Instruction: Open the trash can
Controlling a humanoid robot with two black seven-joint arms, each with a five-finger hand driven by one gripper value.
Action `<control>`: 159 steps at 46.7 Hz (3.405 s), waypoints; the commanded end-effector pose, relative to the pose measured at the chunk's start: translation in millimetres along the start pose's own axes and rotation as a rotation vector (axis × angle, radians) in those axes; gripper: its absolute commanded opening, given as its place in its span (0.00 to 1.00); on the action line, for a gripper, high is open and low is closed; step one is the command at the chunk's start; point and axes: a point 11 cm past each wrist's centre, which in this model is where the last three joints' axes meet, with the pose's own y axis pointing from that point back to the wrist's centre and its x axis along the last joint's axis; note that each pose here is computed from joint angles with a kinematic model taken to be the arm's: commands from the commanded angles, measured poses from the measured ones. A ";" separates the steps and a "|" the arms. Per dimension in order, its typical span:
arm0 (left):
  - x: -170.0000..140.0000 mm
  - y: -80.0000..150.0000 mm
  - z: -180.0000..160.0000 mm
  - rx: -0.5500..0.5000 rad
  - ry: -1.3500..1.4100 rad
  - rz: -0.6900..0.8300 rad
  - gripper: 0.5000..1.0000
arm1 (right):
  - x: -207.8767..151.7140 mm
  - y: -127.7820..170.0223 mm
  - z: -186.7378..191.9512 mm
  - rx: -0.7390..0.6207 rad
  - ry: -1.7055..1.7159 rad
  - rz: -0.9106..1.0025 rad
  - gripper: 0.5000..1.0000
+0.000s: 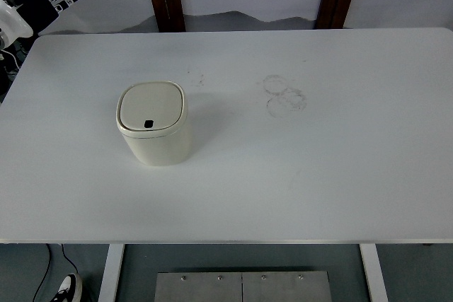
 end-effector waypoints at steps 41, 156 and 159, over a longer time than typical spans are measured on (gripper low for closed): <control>-38.2 3.3 13.2 0.032 -0.039 -0.024 1.00 | 0.0 0.0 0.0 0.000 0.001 0.000 0.99; -234.9 65.5 -2.9 0.760 -0.949 -0.384 1.00 | 0.6 0.0 -0.6 0.001 0.003 0.002 0.99; -230.1 66.6 -8.6 0.810 -0.978 -0.361 1.00 | 0.1 0.0 -0.8 0.001 0.003 0.000 0.99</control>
